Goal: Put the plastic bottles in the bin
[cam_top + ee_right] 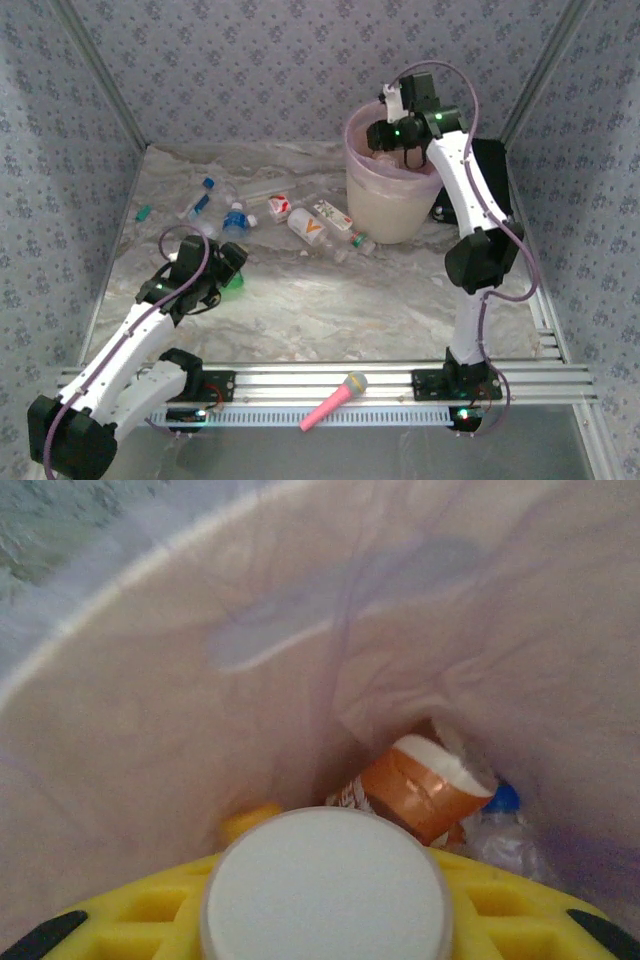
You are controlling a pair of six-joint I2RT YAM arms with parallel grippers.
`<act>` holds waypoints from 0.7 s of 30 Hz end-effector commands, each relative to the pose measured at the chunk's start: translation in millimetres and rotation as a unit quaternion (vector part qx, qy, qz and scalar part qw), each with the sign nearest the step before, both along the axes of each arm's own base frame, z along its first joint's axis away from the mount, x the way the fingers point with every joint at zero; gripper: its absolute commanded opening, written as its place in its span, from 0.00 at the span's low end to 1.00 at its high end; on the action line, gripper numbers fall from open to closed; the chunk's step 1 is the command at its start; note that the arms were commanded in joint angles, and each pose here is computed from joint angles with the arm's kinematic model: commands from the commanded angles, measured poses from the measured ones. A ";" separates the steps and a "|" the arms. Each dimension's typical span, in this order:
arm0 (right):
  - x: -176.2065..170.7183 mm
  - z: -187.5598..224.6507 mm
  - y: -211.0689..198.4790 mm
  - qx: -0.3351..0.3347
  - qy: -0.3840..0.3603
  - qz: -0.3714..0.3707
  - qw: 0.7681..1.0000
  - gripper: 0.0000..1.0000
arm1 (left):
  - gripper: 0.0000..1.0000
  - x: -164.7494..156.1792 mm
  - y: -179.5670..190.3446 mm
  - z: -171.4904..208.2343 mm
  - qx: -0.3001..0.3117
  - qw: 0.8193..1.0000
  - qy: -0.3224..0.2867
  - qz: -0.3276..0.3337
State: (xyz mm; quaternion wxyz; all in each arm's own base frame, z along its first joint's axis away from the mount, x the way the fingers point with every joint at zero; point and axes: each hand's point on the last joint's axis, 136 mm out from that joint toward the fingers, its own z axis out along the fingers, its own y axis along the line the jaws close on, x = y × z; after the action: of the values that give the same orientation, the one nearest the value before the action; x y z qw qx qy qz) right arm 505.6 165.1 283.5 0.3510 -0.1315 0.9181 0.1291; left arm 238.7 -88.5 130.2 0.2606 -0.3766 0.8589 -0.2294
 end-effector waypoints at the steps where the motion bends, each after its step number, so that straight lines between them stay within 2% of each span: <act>1: -3.2 -43.7 -5.1 -0.035 0.052 -0.003 0.998 0.24 | 0.98 1.7 6.4 6.0 0.002 1.000 0.002 0.020; 6: -4.3 -80.3 -7.8 -0.047 0.083 -0.016 0.995 0.26 | 0.99 2.6 9.7 5.7 0.000 0.999 0.003 0.035; 9: -4.2 -99.4 -9.8 -0.052 0.097 -0.023 0.994 0.31 | 1.00 2.9 12.6 3.5 0.001 0.999 0.005 0.045; 13: -3.0 -110.8 -11.2 -0.053 0.101 -0.028 0.993 0.44 | 1.00 4.9 16.6 0.1 0.001 0.998 0.005 0.060; 18: -0.4 -100.1 -14.0 -0.049 0.089 -0.032 0.994 0.70 | 1.00 9.4 14.7 -6.3 -0.023 0.996 0.006 0.081; 21: -1.6 -88.8 -17.4 -0.053 0.083 -0.031 0.995 0.81 | 1.00 7.6 15.6 -13.7 -0.032 0.994 0.026 0.104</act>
State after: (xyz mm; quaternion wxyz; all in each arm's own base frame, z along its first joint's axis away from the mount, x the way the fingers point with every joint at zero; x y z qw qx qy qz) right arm 505.1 152.9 180.4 0.2622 -0.1107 0.9546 0.0875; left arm 245.5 -76.6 123.0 0.2581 -0.4419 0.8304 -0.2204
